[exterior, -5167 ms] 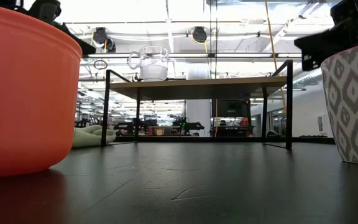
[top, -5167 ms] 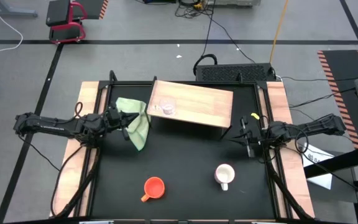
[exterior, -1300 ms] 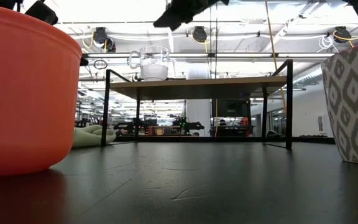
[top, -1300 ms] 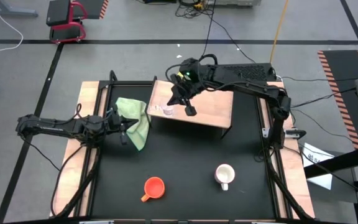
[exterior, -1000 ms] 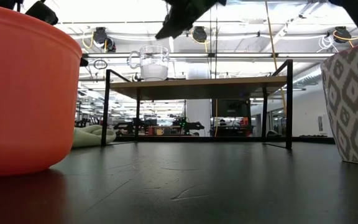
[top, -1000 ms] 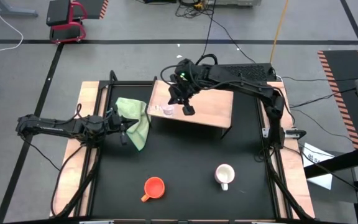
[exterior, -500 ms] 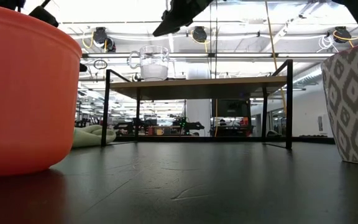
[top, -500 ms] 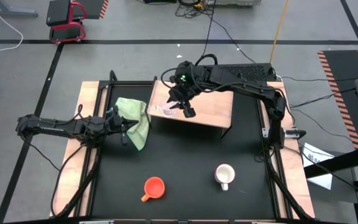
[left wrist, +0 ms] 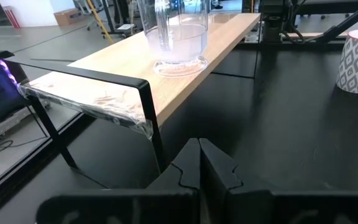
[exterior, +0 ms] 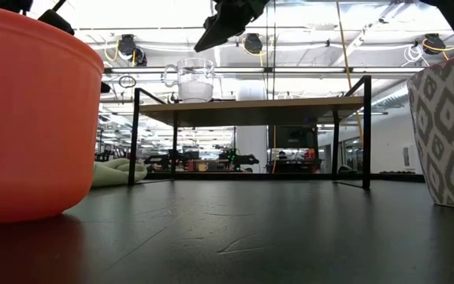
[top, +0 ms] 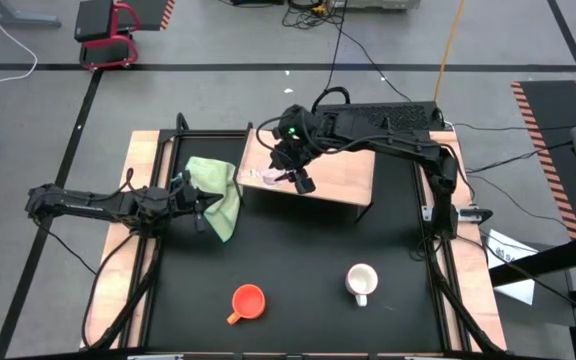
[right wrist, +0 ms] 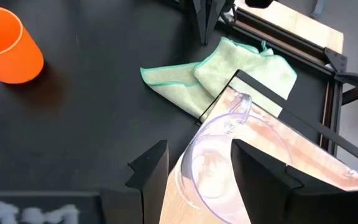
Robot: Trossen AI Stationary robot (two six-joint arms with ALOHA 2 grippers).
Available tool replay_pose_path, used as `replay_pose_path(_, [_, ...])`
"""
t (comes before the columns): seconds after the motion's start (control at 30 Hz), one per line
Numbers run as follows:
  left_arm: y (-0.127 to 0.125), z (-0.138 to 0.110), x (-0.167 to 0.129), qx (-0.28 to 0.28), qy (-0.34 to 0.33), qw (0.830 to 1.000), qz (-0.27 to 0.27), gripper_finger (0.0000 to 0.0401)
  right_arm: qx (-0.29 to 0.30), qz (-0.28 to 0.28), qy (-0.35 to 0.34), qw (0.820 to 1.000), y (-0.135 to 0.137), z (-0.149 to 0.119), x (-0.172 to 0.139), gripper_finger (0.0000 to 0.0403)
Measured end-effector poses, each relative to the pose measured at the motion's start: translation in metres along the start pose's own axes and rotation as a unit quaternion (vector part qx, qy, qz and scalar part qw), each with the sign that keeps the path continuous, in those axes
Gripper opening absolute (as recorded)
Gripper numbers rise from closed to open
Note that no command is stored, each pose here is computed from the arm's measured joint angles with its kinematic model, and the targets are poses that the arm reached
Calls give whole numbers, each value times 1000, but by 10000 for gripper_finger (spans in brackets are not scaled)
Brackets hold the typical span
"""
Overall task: Stack small to large cups/mugs on shelf
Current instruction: Put the transparent mug on the shelf
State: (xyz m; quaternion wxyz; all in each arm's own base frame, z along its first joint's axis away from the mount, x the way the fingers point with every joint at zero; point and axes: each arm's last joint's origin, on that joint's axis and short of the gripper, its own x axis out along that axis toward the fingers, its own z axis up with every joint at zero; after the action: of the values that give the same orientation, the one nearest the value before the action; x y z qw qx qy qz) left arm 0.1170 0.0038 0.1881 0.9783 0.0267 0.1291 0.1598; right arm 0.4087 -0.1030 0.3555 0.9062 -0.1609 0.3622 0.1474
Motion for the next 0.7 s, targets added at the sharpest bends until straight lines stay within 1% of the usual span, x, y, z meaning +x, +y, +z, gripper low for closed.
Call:
replay_pose_path(0.27, [0,1,0,-1,-3,1000,0,6,1,1,1,1000,1,0,1,165])
replay_pose_path(0.43, [0,1,0,-1,-3,1000,-5,2,6,10,13,1000,3,-7,10,165])
replay_pose_path(0.57, [-1,1,0,-2,-3,1000,-10,8,5,9,10,1000,3,-12,18,165])
replay_pose_path(0.7, [-1,0,0,-3,-2,1000,-10,3,4,8,9,1000,3,-13,19,164])
